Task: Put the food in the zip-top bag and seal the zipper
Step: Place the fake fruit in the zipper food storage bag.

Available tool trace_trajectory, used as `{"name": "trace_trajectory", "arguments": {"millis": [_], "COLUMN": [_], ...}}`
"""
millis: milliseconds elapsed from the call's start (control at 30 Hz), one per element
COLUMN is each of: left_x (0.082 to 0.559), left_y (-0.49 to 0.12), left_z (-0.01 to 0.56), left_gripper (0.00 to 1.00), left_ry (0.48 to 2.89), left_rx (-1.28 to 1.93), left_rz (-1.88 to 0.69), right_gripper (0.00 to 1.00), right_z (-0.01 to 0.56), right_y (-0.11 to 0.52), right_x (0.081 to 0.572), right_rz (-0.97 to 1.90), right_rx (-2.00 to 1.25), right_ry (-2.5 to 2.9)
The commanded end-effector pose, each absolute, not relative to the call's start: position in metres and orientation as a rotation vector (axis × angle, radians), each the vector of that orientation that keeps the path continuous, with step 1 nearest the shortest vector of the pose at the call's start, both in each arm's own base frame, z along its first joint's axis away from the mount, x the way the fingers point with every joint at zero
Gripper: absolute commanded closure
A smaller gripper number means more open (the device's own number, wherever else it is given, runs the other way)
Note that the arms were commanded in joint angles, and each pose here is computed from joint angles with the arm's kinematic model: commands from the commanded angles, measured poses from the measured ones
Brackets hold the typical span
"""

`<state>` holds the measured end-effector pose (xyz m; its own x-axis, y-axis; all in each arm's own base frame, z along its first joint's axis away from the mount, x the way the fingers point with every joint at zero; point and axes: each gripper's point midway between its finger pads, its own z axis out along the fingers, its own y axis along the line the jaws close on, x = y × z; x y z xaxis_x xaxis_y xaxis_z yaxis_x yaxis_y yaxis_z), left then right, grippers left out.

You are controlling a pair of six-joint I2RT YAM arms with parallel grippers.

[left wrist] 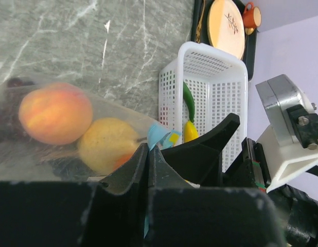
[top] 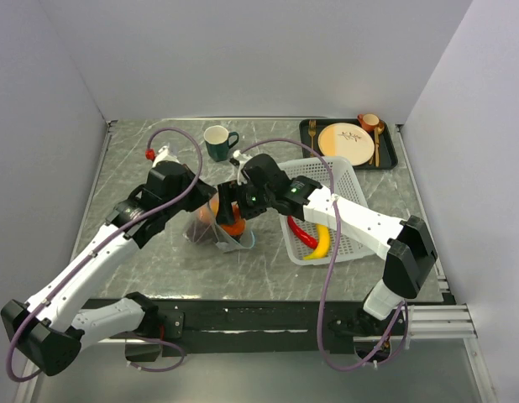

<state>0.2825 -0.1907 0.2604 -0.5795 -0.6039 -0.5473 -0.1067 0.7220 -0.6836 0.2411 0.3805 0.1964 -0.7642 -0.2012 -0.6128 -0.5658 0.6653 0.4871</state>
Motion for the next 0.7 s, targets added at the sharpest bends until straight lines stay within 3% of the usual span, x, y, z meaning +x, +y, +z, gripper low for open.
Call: {"name": "trace_trajectory", "arguments": {"millis": [0, 100, 467, 667], "left_x": [0.284, 0.283, 0.282, 0.278], "left_y": [-0.178, -0.172, -0.173, -0.191], "left_z": [0.306, 0.306, 0.298, 0.310], "left_gripper": [0.89, 0.81, 0.82, 0.66], "left_ry": [1.956, 1.941, 1.965, 1.961], "left_rx": [-0.555, -0.566, -0.570, -0.441], "left_rz": [-0.792, -0.776, -0.766, -0.862], "right_gripper": [0.07, 0.00, 0.00, 0.01], "right_z": [0.234, 0.236, 0.247, 0.208], "right_y": [0.374, 0.367, 0.300, 0.270], "right_x": [0.244, 0.244, 0.263, 0.250], "right_rz": [0.920, 0.912, 0.684, 0.610], "right_rx": [-0.613, -0.592, -0.297, -0.216], "right_ry": [2.247, 2.241, 2.240, 2.343]}}
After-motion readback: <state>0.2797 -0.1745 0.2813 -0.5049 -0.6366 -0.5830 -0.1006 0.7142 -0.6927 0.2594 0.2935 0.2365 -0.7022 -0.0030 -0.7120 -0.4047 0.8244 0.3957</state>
